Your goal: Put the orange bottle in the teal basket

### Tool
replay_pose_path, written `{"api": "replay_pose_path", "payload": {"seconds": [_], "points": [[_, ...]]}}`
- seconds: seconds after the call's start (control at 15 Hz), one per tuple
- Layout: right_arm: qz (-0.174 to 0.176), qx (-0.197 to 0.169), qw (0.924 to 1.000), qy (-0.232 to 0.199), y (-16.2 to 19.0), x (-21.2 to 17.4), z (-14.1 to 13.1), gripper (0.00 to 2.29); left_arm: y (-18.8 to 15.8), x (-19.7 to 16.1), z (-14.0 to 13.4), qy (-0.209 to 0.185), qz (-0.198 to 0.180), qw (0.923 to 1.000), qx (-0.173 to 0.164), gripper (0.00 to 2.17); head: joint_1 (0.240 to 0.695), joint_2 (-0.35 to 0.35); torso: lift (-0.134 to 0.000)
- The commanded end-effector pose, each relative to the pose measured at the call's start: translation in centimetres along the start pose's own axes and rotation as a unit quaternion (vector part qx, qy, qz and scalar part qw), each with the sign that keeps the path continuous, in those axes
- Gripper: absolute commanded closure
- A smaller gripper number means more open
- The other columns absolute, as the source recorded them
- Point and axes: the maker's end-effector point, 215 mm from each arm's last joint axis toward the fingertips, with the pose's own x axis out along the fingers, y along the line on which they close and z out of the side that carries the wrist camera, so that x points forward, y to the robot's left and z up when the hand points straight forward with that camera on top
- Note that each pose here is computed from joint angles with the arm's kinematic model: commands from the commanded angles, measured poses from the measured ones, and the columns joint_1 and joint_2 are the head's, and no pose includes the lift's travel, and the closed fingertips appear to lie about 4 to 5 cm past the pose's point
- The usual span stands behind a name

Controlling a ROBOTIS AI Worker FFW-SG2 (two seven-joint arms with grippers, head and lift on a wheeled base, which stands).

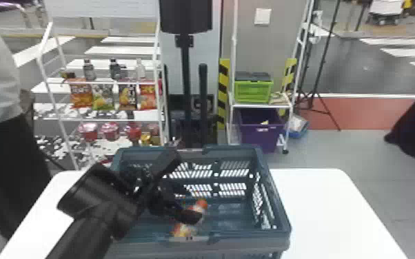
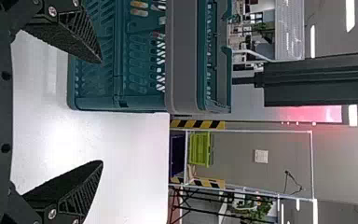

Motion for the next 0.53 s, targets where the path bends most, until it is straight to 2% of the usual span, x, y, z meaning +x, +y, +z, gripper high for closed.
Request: {"api": "replay_pose_path", "payload": {"seconds": [0.0,0.2,0.33,0.47], "points": [[0.002,-0.001,1.0000,0.001,0.4,-0.2,0.0,0.13,0.0,-0.2,0.3,-0.011,0.003,0.9999,-0.003,0.09,0.499,0.000,0.000],[0.003,-0.002,1.0000,0.001,0.6,-0.3,0.1,0.13,0.5,-2.1,1.6,-0.039,0.025,0.9989,-0.002,0.09,0.499,0.000,0.000],[0.003,-0.002,1.0000,0.000,0.9,-0.4,0.3,0.13,1.6,-4.9,3.2,-0.073,0.051,0.9960,-0.010,0.09,0.499,0.000,0.000],[0.002,-0.003,1.0000,-0.003,0.9,-0.4,0.7,0.13,3.0,-8.2,4.4,-0.105,0.078,0.9908,-0.035,0.09,0.499,0.000,0.000]]}}
